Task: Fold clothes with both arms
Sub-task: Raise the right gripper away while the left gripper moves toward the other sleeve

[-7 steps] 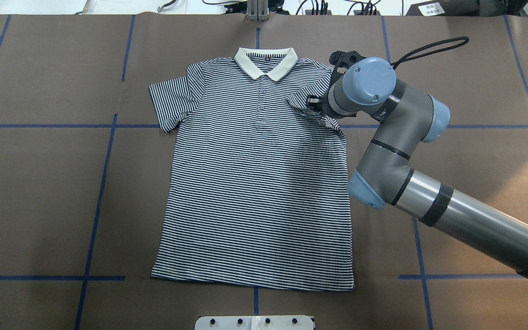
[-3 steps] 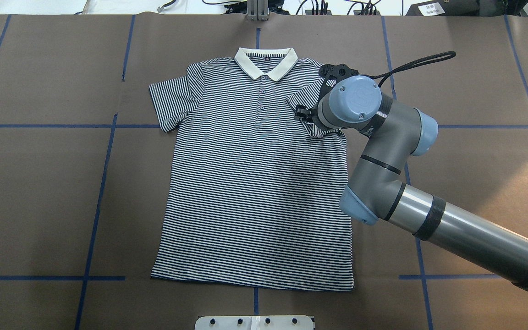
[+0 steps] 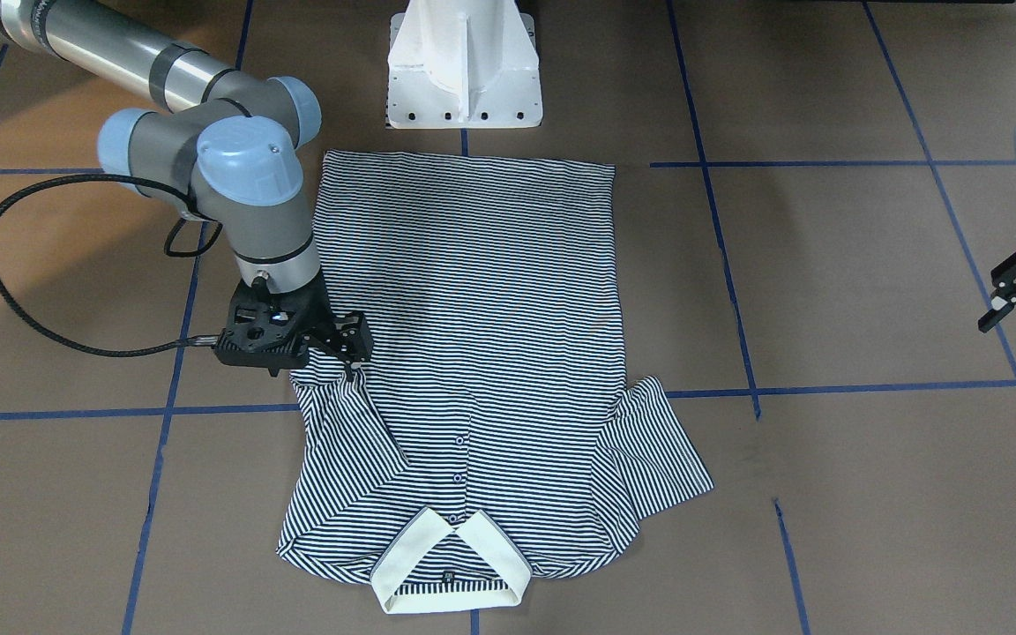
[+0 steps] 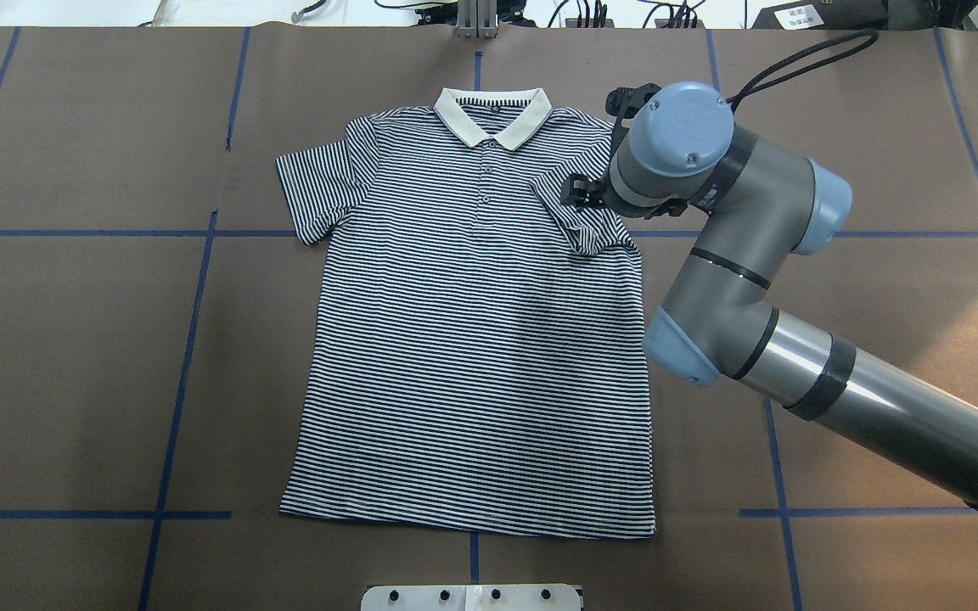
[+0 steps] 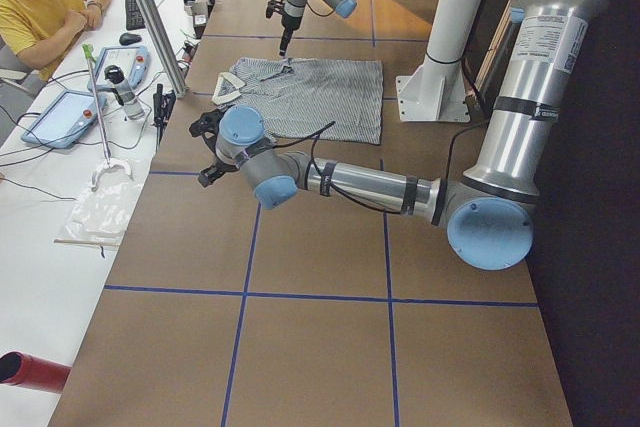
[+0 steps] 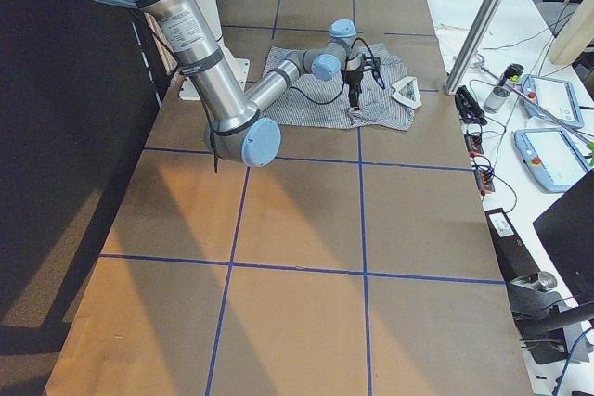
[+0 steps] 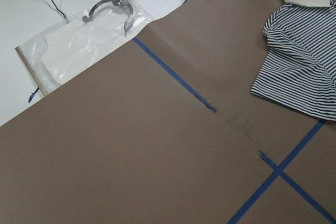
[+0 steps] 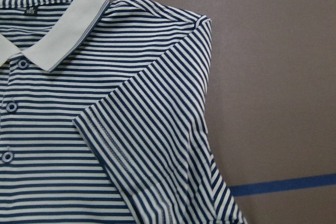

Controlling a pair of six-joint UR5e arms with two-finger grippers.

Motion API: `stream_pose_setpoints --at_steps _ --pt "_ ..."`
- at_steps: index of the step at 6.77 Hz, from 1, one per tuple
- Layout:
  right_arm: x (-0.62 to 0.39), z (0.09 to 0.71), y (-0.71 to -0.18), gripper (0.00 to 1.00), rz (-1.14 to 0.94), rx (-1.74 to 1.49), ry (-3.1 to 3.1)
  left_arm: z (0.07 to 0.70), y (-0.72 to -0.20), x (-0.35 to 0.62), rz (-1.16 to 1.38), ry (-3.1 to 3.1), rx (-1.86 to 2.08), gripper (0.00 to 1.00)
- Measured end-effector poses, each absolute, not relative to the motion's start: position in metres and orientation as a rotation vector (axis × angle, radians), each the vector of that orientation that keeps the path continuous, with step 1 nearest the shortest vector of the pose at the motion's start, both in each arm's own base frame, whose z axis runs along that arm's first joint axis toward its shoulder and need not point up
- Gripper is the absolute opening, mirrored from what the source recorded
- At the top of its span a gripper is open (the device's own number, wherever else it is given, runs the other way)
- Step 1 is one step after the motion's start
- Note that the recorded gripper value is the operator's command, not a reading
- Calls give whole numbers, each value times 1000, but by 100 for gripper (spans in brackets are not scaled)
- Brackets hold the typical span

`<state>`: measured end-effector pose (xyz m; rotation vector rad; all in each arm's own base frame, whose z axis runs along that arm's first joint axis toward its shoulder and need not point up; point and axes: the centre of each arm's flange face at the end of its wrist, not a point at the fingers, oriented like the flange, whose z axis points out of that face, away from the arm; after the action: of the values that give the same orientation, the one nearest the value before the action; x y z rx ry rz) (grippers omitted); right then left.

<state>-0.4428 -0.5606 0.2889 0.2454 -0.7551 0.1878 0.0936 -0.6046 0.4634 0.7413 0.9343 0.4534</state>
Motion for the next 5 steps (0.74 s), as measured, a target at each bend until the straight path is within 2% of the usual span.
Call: stream_pose_setpoints --at_steps 2,5 --pt "-348 323 -609 100 62 241 -770 421 -624 169 344 979 688 100" --pt "-237 424 -630 100 -61 278 -866 361 -627 283 182 987 709 99"
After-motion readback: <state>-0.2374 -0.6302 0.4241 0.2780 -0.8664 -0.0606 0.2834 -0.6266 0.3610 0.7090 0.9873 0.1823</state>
